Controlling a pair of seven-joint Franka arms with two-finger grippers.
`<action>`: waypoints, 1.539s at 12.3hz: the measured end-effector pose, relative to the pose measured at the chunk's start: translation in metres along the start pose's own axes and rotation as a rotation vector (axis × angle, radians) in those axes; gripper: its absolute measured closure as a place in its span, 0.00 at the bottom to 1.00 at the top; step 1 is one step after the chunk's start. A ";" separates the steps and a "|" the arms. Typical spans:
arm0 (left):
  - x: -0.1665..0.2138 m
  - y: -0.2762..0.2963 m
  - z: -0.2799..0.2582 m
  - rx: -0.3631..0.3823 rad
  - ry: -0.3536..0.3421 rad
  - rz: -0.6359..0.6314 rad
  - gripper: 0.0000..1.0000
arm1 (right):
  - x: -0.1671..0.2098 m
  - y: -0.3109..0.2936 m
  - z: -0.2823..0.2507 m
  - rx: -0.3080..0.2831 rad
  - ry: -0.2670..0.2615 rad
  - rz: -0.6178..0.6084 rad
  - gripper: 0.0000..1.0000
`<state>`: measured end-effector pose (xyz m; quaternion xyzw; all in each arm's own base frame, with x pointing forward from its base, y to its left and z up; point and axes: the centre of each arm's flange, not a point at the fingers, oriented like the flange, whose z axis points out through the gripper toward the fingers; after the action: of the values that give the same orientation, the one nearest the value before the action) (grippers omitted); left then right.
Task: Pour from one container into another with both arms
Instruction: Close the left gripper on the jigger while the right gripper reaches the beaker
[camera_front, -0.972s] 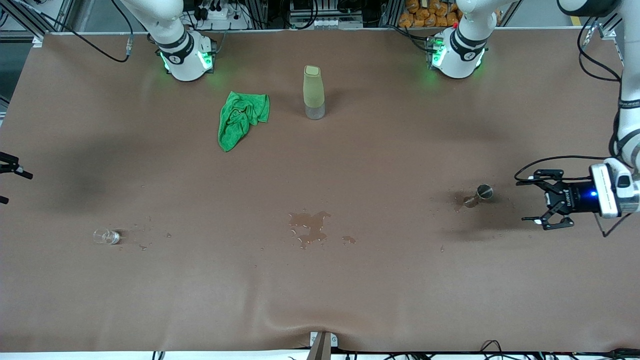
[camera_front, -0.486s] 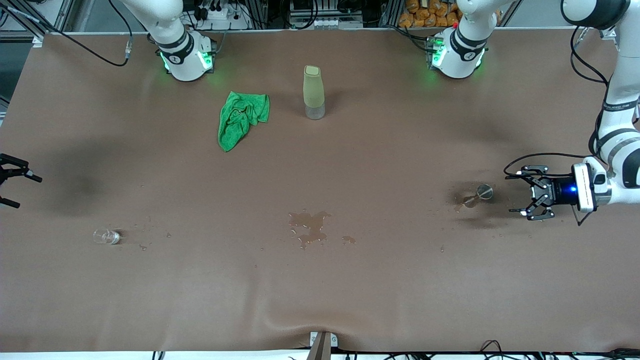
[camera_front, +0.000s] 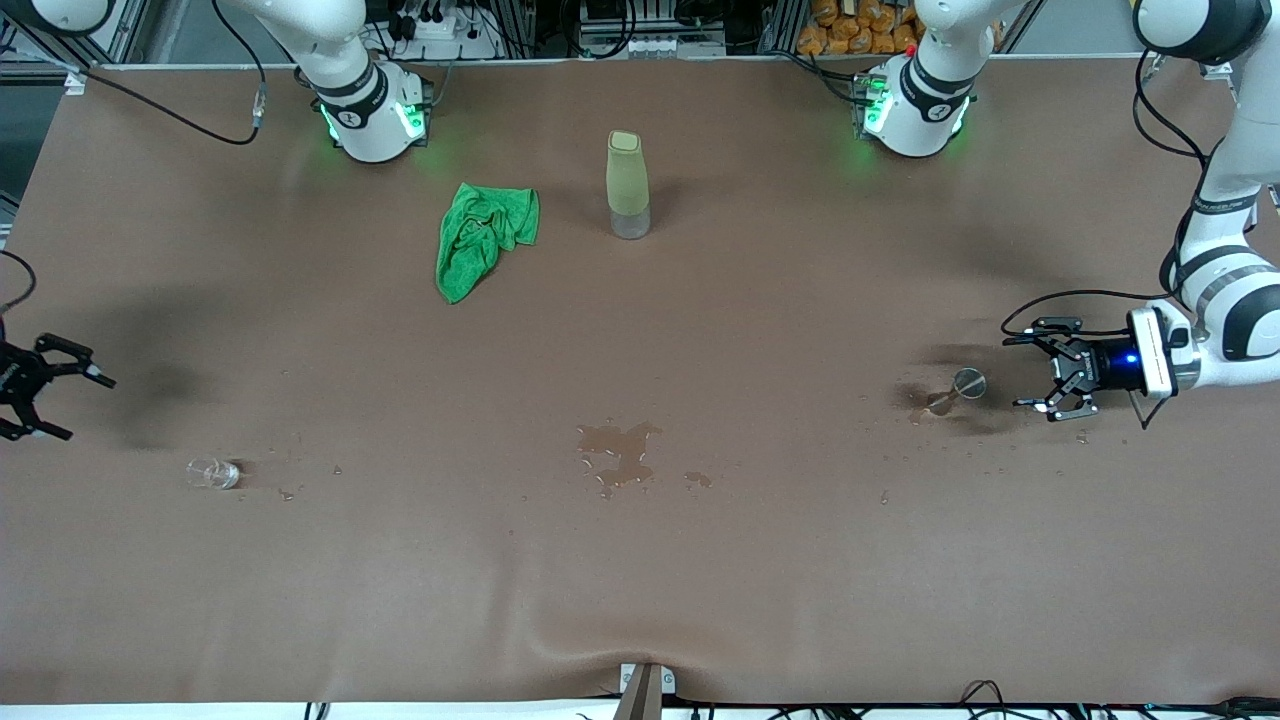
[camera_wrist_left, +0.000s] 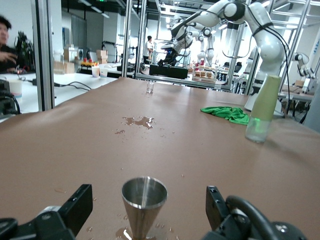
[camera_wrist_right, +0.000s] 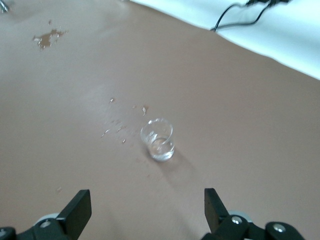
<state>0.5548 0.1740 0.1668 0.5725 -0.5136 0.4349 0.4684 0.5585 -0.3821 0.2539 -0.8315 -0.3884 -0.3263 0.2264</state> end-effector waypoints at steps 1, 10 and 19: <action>-0.009 0.002 0.001 0.001 0.007 0.024 0.00 | -0.010 0.004 0.007 -0.024 0.015 -0.007 0.00; -0.068 0.012 0.022 0.007 0.061 0.067 0.00 | -0.048 0.008 0.078 -0.060 0.177 0.013 0.00; -0.087 -0.005 0.045 0.068 0.114 0.074 0.00 | -0.055 0.005 0.145 -0.099 0.254 -0.015 0.00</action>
<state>0.5525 0.1453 0.0733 0.5429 -0.4919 0.5010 0.4608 0.5882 -0.3213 0.1146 -0.7906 -0.3463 -0.4494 0.2302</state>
